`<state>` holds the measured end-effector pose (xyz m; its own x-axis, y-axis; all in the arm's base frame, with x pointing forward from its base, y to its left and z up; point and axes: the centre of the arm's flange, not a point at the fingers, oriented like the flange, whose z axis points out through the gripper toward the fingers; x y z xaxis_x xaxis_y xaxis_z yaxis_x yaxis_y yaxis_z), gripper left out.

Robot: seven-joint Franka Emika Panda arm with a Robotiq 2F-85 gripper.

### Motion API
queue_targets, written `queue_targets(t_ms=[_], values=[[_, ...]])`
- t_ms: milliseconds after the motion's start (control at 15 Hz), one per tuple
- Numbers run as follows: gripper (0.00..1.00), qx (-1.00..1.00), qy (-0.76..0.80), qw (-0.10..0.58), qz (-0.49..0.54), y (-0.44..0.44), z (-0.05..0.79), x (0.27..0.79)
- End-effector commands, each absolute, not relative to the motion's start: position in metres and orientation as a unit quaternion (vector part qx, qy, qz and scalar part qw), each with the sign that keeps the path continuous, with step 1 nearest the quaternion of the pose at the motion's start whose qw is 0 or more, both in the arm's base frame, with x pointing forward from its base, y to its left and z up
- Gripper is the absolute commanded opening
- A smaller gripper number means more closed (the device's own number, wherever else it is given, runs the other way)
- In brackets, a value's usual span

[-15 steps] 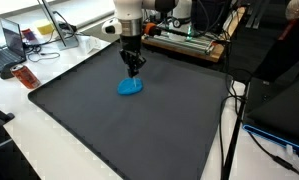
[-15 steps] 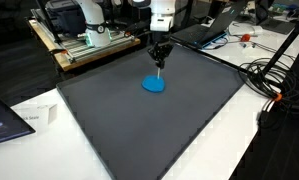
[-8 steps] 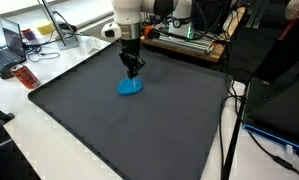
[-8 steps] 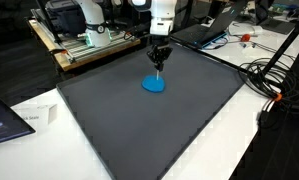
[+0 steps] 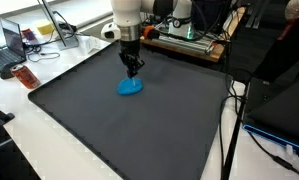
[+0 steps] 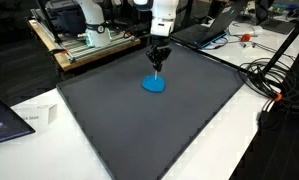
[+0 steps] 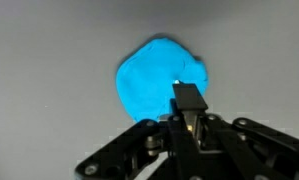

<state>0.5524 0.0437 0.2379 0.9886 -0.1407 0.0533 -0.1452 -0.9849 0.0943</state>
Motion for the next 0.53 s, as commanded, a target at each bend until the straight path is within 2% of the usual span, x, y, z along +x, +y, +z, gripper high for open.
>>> queue_targets(t_ms=[0,467], values=[[0.03,0.994,-0.079,0.072,0.007,0.0373,0.2367,0.5528],[0.03,0.993,-0.083,0.078,0.001,0.0333,0.2362,0.5525]])
